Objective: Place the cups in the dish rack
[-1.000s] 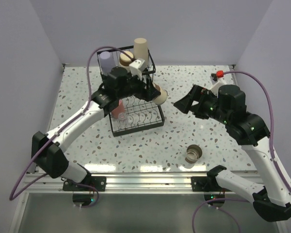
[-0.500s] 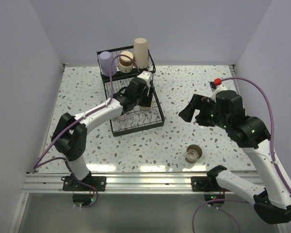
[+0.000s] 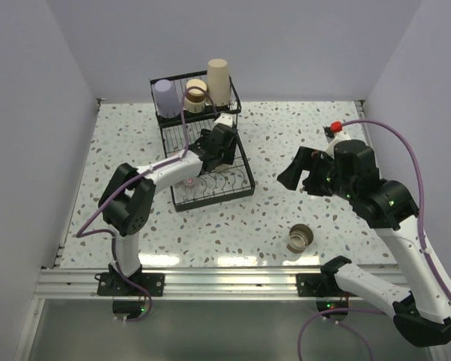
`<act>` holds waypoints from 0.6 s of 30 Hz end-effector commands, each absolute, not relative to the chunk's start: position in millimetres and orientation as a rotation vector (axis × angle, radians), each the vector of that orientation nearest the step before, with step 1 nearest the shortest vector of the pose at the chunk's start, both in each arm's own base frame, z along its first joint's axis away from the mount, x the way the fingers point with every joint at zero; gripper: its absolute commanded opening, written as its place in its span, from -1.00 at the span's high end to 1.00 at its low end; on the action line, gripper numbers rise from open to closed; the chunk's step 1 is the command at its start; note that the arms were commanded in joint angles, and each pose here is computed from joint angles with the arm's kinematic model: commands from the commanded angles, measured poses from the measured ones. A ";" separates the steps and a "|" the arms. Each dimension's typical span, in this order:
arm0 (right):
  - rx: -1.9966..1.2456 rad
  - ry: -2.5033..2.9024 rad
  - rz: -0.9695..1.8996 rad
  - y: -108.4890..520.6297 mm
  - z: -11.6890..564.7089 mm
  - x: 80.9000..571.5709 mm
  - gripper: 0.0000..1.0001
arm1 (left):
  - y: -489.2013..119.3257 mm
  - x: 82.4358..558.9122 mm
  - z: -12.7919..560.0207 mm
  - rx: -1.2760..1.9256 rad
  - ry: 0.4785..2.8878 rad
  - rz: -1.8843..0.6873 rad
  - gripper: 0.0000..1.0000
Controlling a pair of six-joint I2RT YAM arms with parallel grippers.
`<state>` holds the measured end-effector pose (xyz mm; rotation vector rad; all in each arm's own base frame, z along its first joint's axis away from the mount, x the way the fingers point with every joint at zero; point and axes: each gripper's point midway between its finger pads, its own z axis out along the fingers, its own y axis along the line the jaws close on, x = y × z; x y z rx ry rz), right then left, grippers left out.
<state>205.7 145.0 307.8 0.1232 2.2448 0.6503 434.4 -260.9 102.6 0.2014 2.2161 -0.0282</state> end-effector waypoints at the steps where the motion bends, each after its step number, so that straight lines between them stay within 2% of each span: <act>1: 0.101 2.252 0.630 142.1 304.8 203.5 -0.73 | -265.6 455.4 133.6 0.095 2.112 -0.034 0.56; 2: 0.100 2.257 0.628 141.5 303.4 202.8 -0.73 | -262.9 455.9 134.4 0.084 2.107 -0.020 0.50; 3: 0.098 2.256 0.624 141.2 303.3 202.9 -0.73 | -262.3 456.2 134.6 0.078 2.106 -0.017 0.23; 5: 0.097 2.263 0.618 140.8 301.1 202.8 -0.74 | -261.8 457.3 136.0 0.077 2.101 -0.011 -0.13; 8: 0.095 2.271 0.608 140.0 298.7 202.6 -0.77 | -264.4 457.1 136.9 0.085 2.107 -0.024 -0.45; 10: 0.092 2.277 0.599 139.1 296.8 202.4 -0.79 | -268.2 455.6 137.0 0.100 2.112 -0.049 -0.59; 11: 0.092 2.278 0.597 138.8 295.8 202.8 -0.80 | -270.8 454.7 137.1 0.111 2.116 -0.066 -0.77; 14: 0.082 2.289 0.591 138.7 291.4 202.0 -0.80 | -270.0 451.9 139.5 0.110 2.115 -0.075 -1.00; 18: 0.070 2.291 0.582 136.8 288.6 199.9 -0.81 | -268.4 448.3 147.7 0.102 2.103 -0.093 -1.00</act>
